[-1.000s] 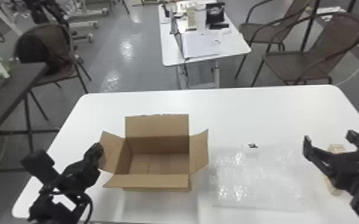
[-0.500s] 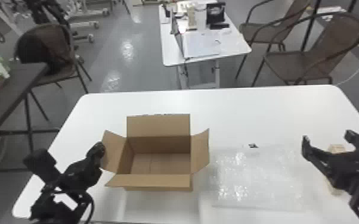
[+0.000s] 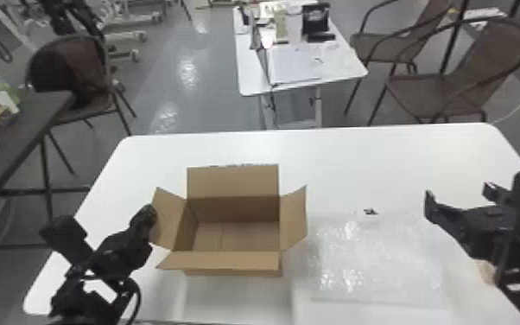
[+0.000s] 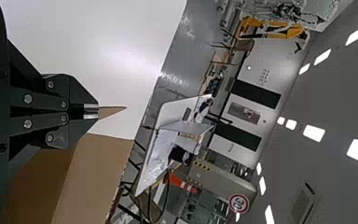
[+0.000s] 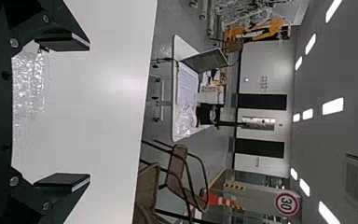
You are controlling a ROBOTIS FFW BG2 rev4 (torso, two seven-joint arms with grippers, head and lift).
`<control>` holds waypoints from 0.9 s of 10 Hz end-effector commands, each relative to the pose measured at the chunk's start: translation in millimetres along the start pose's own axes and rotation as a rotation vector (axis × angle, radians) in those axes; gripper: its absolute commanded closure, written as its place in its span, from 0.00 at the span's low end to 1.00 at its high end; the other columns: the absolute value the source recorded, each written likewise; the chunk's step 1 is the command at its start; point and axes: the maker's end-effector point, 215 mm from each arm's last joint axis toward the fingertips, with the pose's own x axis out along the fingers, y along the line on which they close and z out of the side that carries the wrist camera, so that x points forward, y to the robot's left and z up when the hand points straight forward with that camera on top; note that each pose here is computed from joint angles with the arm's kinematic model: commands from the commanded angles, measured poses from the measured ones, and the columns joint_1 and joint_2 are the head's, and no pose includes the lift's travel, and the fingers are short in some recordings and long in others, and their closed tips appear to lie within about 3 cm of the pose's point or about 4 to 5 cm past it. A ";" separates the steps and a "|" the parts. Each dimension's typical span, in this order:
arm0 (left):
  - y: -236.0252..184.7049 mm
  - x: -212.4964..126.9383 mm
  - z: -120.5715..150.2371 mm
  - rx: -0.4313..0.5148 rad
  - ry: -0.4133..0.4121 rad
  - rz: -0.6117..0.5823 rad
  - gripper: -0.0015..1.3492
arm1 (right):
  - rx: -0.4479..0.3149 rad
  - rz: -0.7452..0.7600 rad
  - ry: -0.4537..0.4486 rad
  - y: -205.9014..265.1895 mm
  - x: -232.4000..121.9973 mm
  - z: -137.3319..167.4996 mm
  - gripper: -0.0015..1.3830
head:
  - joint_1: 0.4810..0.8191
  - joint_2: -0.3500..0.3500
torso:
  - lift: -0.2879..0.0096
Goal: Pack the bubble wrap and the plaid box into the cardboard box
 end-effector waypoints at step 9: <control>-4.8 2.1 -3.7 -0.002 0.000 -0.006 0.90 | 0.224 0.193 0.525 49.1 14.3 -95.4 0.20 | 0.63 0.82 | 0.75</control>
